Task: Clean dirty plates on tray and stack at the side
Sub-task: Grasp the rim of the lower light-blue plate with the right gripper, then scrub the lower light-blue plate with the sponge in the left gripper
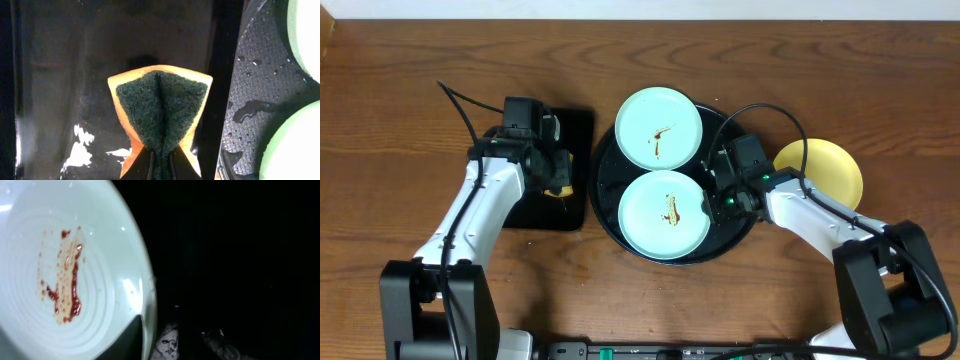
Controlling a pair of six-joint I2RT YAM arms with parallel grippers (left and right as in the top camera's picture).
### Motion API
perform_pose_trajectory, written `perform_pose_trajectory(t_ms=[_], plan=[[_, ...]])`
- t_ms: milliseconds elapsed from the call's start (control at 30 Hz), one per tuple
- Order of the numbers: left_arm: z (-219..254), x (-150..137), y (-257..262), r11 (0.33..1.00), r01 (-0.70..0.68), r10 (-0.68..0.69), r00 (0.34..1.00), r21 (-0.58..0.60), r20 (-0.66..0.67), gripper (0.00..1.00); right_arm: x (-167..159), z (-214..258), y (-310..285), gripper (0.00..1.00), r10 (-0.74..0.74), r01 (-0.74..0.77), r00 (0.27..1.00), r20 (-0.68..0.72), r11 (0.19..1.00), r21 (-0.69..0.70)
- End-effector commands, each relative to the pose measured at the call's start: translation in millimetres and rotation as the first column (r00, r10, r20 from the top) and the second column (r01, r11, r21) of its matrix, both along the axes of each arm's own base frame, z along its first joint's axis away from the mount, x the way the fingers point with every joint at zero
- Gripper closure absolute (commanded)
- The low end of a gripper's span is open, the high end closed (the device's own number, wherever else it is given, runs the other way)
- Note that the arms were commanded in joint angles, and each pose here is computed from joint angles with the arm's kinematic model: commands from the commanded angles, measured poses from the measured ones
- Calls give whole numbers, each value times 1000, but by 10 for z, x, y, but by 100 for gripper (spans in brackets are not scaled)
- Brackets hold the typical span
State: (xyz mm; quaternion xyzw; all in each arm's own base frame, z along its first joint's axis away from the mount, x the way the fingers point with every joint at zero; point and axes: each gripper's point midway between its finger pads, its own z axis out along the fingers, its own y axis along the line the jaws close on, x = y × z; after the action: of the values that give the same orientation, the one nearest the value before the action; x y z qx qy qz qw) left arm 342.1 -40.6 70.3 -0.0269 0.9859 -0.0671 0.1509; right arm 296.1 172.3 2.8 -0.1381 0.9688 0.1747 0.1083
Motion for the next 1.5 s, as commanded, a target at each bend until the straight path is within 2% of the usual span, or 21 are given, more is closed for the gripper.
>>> perform_pose_trajectory(t_ms=[0,100,233,400,533,733,1300,1467], plan=[[50,10,-15,1000,7,-6,1000,-15,10,92,-30,-96,2,89,-11,11,999,-34,1000,-13],[52,14,-15,1000,7,-7,1000,-15,12,92,-36,-111,-1,96,-12,11,999,-38,1000,-15],[93,71,-19,1000,7,-6,999,-17,42,92,-37,-112,-2,99,-12,11,999,-39,1000,-16],[417,302,-7,1000,3,-1,979,-12,205,93,-30,-117,-19,99,-16,15,999,-36,1000,-26],[760,465,139,997,-51,30,936,51,349,93,-32,-122,-33,99,-20,19,999,-37,999,-33],[1067,536,199,995,-79,40,890,67,454,93,-23,-127,-50,99,-28,27,999,-34,999,-43],[1056,496,191,995,-75,38,896,65,441,92,-14,-133,-71,99,-45,44,998,-33,998,-53],[997,412,12,1000,-4,8,916,-9,400,93,-22,-136,-75,99,-46,44,998,-37,998,-55]])
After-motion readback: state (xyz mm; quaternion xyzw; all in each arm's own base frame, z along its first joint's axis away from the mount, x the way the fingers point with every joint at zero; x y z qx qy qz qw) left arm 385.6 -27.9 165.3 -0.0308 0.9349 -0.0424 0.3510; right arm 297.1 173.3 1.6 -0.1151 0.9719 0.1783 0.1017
